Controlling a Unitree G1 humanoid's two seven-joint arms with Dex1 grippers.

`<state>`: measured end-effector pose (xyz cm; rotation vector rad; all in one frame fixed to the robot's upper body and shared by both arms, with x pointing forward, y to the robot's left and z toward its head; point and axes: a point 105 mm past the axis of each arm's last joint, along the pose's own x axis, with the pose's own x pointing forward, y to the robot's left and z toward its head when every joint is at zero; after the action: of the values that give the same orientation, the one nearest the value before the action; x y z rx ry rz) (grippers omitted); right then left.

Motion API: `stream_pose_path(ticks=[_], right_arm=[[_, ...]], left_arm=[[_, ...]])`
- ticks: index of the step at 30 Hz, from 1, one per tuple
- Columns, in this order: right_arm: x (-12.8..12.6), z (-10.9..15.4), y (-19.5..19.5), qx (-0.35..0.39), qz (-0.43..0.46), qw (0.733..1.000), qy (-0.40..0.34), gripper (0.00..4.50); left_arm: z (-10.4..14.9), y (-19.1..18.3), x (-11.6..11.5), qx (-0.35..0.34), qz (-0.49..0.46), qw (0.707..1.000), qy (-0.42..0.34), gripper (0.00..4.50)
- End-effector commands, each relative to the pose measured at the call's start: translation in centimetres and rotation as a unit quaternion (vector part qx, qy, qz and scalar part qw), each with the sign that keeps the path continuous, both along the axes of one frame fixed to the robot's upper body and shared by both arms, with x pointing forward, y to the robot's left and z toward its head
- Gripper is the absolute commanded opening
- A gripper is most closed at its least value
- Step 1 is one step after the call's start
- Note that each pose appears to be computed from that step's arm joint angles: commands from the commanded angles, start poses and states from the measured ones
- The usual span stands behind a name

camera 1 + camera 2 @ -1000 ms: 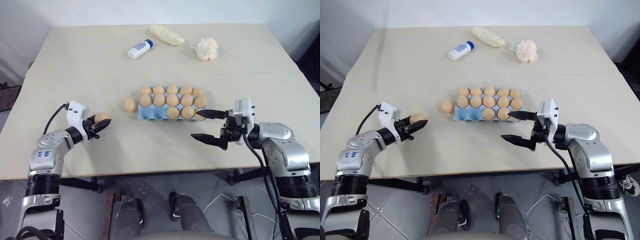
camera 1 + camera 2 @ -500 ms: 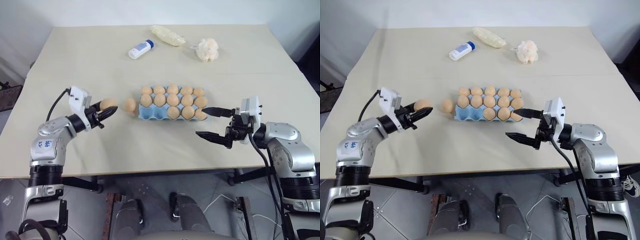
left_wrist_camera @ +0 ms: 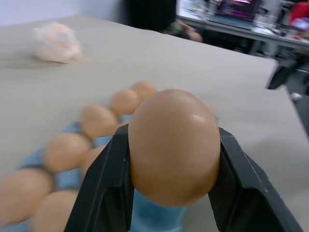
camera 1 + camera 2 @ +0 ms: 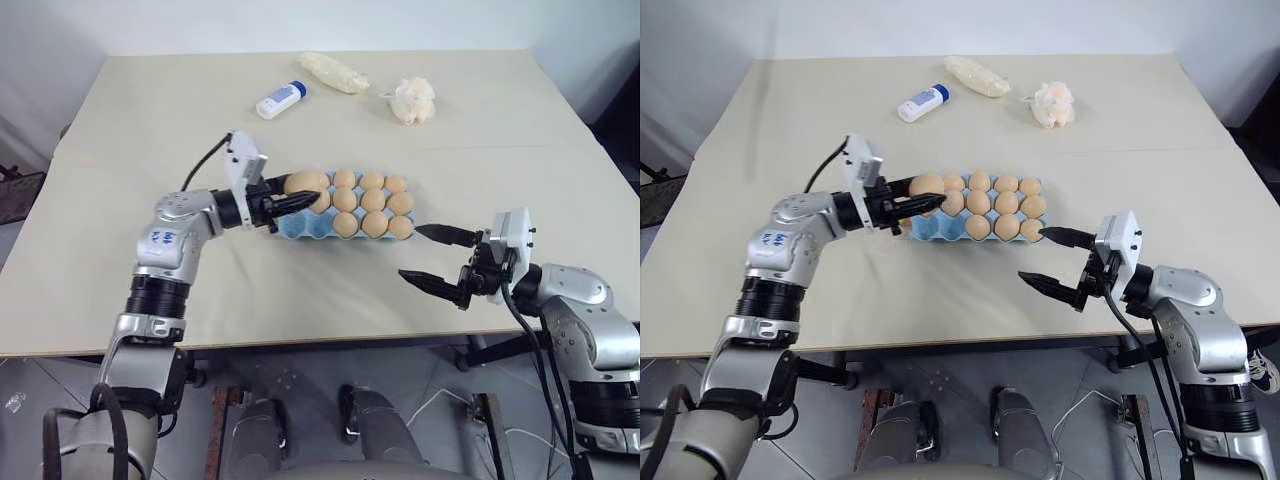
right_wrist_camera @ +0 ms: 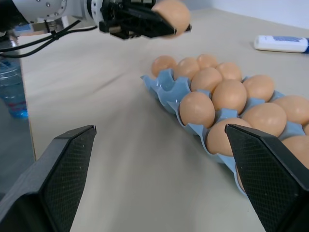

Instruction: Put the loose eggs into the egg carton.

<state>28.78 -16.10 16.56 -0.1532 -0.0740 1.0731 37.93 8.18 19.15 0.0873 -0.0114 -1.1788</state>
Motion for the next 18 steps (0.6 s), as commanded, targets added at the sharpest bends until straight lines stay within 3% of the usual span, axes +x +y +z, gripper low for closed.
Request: stream_pose_path(ticks=[1, 18], right_arm=[[-0.6, 1.4, 0.0, 0.014, -0.009, 0.999, -0.038, 4.50], [-1.2, 0.8, -0.3, 0.023, -0.044, 0.998, -0.037, 4.50]], left_arm=[[0.0, -1.1, 0.0, 0.021, -0.032, 0.999, -0.015, 1.60], [-1.7, -3.1, 2.0, 0.051, -0.030, 0.998, -0.008, 1.60]])
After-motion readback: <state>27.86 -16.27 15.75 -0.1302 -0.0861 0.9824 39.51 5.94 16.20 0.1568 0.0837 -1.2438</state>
